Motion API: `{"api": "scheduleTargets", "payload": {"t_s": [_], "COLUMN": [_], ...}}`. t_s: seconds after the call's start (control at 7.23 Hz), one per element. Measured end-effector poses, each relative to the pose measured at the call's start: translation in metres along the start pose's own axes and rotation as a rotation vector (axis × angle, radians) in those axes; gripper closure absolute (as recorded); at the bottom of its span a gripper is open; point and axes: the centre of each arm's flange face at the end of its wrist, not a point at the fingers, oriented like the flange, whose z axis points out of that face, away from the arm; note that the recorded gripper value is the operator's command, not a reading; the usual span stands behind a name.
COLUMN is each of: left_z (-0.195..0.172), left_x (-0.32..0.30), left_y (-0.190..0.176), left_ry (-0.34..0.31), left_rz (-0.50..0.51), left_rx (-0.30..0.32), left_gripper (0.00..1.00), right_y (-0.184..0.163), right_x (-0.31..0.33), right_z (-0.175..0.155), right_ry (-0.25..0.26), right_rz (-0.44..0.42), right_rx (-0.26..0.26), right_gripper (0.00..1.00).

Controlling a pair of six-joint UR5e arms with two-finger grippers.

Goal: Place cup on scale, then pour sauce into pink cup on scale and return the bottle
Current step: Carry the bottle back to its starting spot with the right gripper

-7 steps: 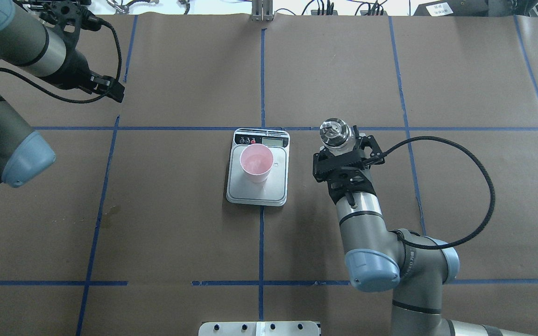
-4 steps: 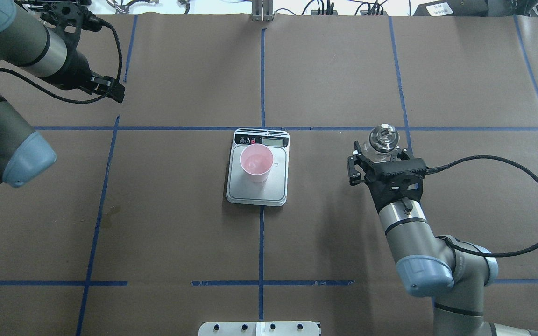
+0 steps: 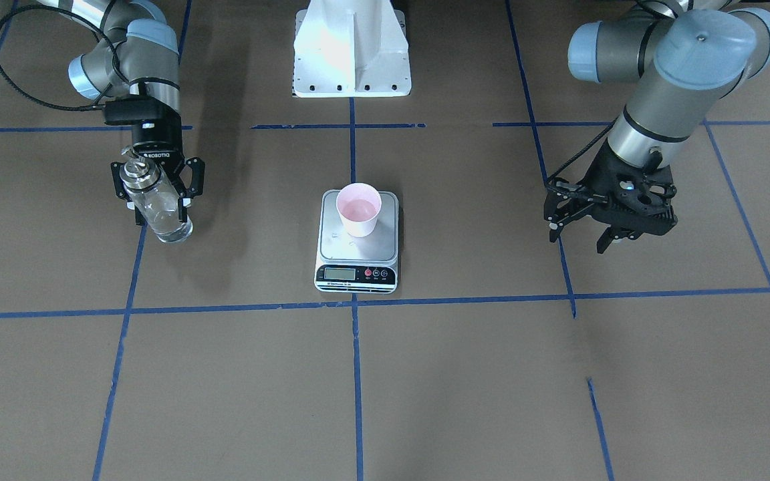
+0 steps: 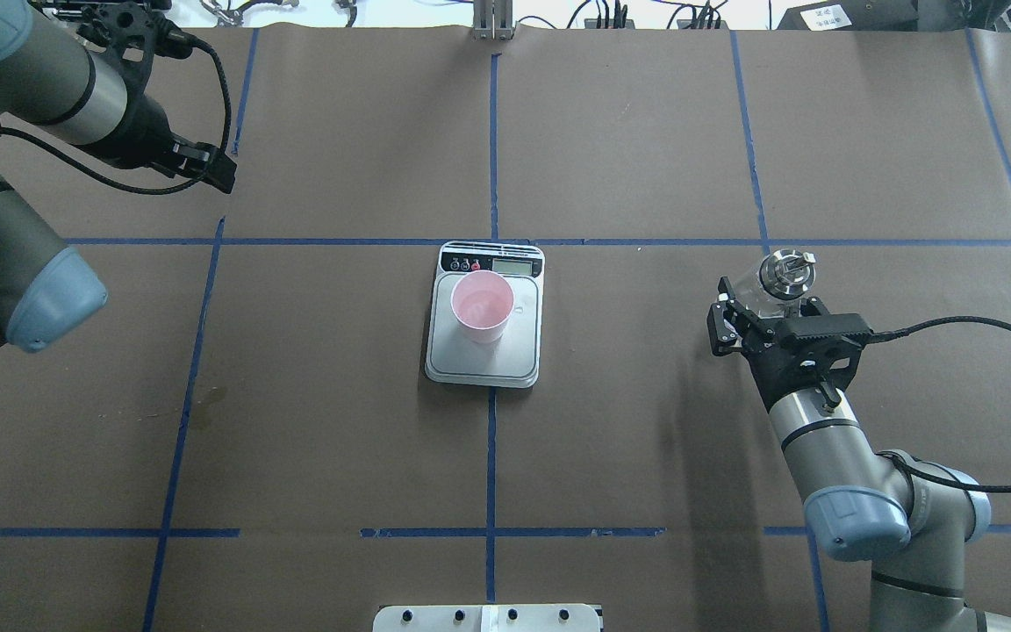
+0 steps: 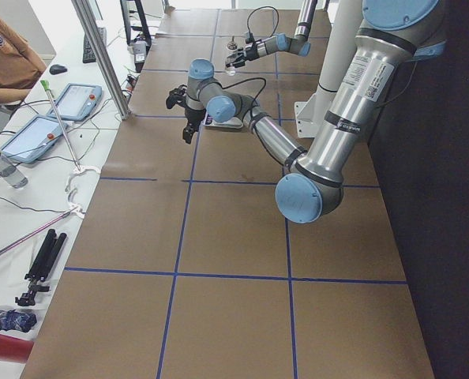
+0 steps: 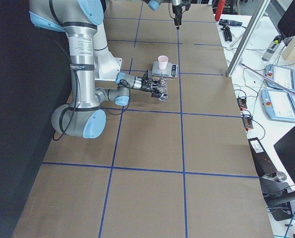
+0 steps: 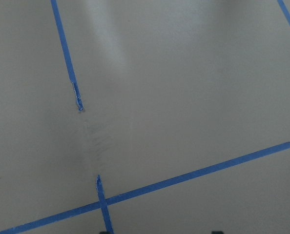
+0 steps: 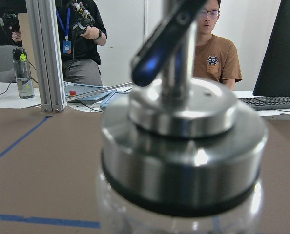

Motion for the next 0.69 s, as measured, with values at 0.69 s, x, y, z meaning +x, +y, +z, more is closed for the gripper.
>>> {"api": "scheduleTargets", "payload": {"t_s": [0.69], "left_z": [-0.006], "left_x": [0.005], "left_y": [0.001], "left_ry": [0.018], "left_rz": [-0.025], "left_rx": [0.001], "left_gripper": [0.25], "right_y": [0.018], "right_x": [0.035], "right_z": [0.019], "right_ry": [0.034], "right_rz": [-0.035], "right_rx": [-0.07], "right_gripper": [1.0]}}
